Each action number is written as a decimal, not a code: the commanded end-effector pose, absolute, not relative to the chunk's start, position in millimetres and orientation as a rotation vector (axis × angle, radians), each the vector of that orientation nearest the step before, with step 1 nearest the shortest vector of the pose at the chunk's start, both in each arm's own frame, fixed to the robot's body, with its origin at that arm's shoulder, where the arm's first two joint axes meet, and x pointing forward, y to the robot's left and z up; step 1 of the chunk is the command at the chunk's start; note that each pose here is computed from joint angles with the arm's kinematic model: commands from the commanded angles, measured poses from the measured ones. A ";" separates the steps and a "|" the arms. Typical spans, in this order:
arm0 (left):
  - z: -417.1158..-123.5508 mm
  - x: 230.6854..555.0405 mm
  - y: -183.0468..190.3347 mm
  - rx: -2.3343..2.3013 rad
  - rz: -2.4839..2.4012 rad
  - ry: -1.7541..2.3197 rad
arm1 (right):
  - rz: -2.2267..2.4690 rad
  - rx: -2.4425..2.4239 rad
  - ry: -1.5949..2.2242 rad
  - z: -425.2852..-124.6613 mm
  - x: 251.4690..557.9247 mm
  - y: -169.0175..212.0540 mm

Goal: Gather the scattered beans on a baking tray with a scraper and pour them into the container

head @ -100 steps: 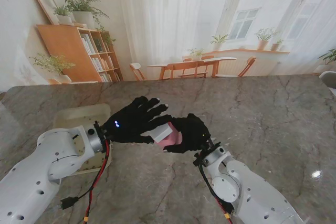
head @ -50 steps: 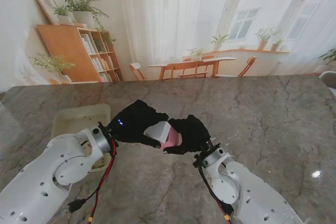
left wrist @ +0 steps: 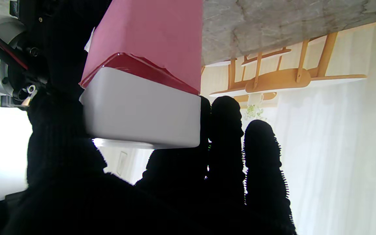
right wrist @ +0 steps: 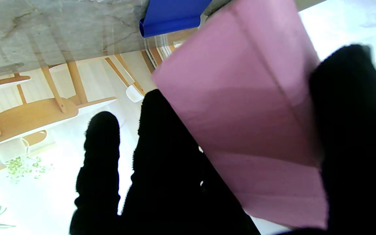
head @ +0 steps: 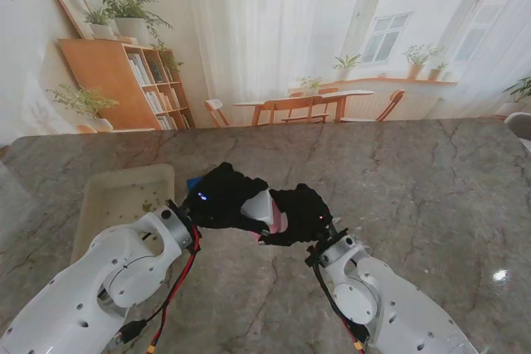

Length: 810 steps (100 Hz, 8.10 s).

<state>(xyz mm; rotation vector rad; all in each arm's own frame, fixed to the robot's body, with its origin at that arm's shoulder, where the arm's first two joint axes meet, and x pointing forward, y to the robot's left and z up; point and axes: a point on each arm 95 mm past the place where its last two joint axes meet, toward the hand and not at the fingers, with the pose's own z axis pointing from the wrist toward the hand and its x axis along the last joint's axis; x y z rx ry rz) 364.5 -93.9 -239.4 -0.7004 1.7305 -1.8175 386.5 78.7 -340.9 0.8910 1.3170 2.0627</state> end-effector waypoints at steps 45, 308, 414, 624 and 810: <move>-228.4 352.7 -86.5 -0.787 -1.833 1.573 | 2.063 0.907 1.329 -339.0 389.7 80.5; -242.7 314.9 11.4 -0.908 -1.543 1.290 | 1.908 1.175 1.751 -413.8 412.8 70.3; -248.7 319.0 6.9 -0.945 -1.551 1.294 | 1.725 1.355 1.977 -411.8 403.0 54.2; -251.6 322.6 2.1 -0.971 -1.564 1.311 | 1.475 1.399 2.037 -394.1 403.3 18.7; -309.1 330.2 4.7 -0.989 -1.606 1.768 | 1.621 1.212 1.183 -313.9 346.7 -15.5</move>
